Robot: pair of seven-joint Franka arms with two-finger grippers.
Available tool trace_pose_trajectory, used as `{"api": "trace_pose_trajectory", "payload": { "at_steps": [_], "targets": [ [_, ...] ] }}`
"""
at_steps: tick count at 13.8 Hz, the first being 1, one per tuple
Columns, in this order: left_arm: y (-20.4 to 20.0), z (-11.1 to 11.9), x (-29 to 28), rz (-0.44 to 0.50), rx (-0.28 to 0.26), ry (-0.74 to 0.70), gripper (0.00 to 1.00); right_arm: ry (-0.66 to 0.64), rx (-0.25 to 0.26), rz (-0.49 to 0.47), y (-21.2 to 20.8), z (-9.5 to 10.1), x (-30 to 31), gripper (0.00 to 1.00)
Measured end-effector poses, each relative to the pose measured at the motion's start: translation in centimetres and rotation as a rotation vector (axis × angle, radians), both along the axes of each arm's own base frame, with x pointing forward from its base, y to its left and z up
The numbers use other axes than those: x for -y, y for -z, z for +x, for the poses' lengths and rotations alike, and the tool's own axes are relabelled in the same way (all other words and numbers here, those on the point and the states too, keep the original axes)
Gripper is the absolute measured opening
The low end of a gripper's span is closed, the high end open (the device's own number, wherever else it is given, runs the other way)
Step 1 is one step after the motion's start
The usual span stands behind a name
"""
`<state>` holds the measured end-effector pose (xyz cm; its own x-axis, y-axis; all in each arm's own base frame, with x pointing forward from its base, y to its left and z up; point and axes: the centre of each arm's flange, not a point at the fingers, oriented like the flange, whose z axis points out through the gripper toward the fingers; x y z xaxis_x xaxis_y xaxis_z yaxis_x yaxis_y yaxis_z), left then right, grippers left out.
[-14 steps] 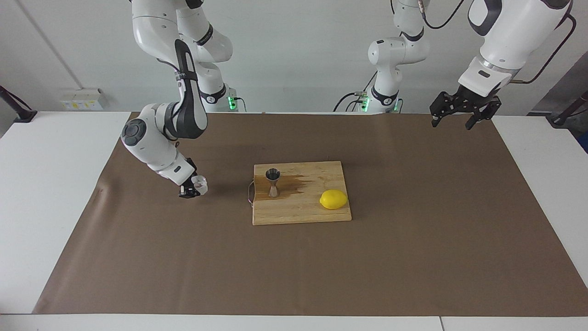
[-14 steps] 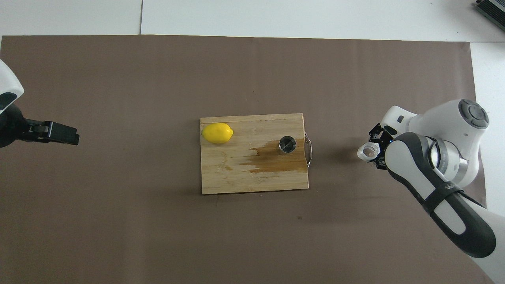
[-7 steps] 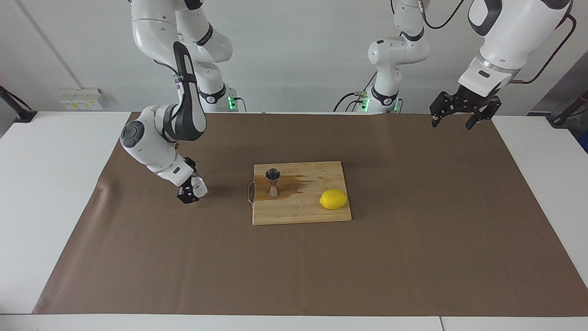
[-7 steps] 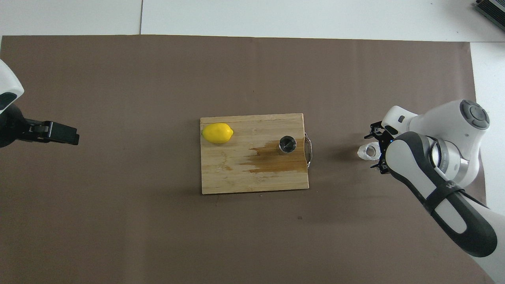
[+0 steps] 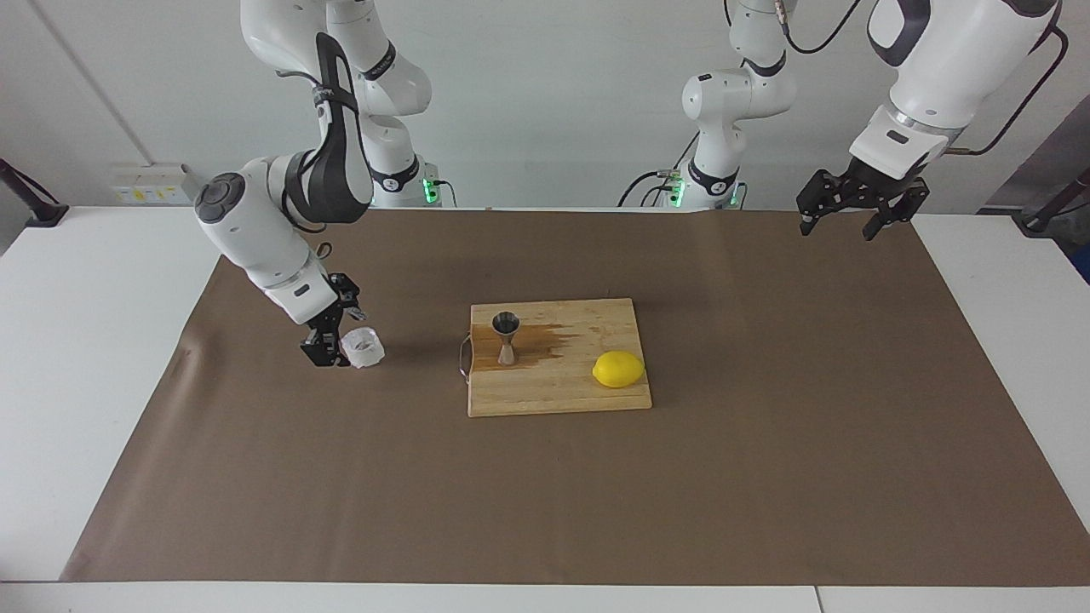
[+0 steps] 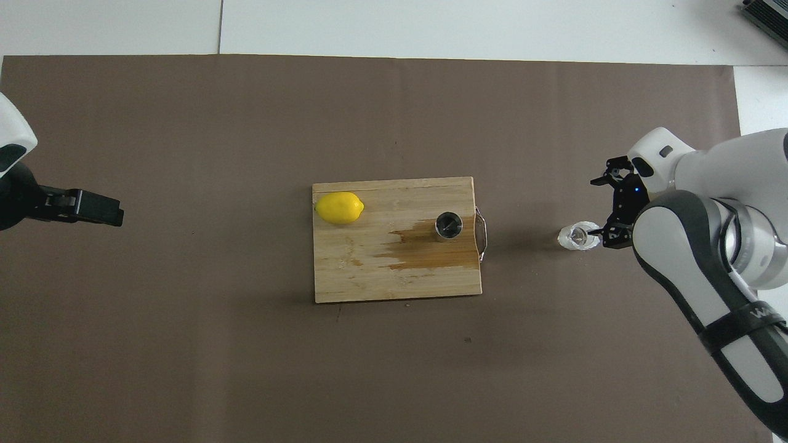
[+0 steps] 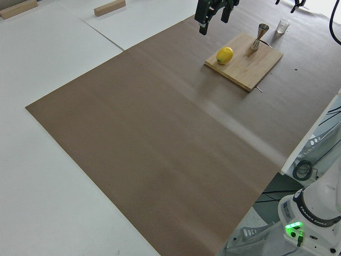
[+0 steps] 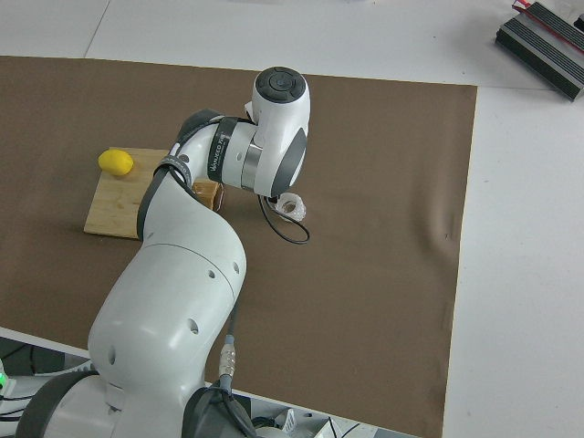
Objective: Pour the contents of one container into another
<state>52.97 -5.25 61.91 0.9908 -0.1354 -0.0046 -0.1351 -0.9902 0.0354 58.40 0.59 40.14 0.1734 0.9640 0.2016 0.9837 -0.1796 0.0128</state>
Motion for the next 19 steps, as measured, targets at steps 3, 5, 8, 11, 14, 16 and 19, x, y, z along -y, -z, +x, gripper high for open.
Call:
{"api": "trace_pose_trajectory", "payload": {
  "at_steps": [3, 5, 8, 11, 14, 16, 19],
  "targets": [
    [0.0, 0.0, 0.0, 0.000, 0.000, 0.000, 1.00, 0.148, 0.032, 0.012, -3.0, 1.4, -0.5, 1.00],
    [0.0, 0.0, 0.0, 0.000, 0.000, 0.000, 1.00, 0.196, 0.058, 0.014, -4.9, 1.8, -0.8, 1.00],
    [0.0, 0.0, 0.0, 0.000, 0.000, 0.000, 1.00, 0.292, 0.081, -0.006, -7.3, 1.6, -1.6, 1.00],
    [0.0, 0.0, 0.0, 0.000, 0.000, 0.000, 1.00, 0.461, 0.097, -0.011, -9.6, 1.9, -2.6, 1.00],
    [0.0, 0.0, 0.0, 0.000, 0.000, 0.000, 1.00, 0.704, 0.086, 0.015, -11.0, 2.1, -2.6, 1.00],
    [0.0, 0.0, 0.0, 0.000, 0.000, 0.000, 1.00, 0.879, 0.077, 0.030, -11.8, 2.2, -2.2, 1.00],
    [0.0, 0.0, 0.0, 0.000, 0.000, 0.000, 1.00, 1.107, -0.002, 0.015, -13.0, 1.7, -2.1, 1.00]
  ]
}}
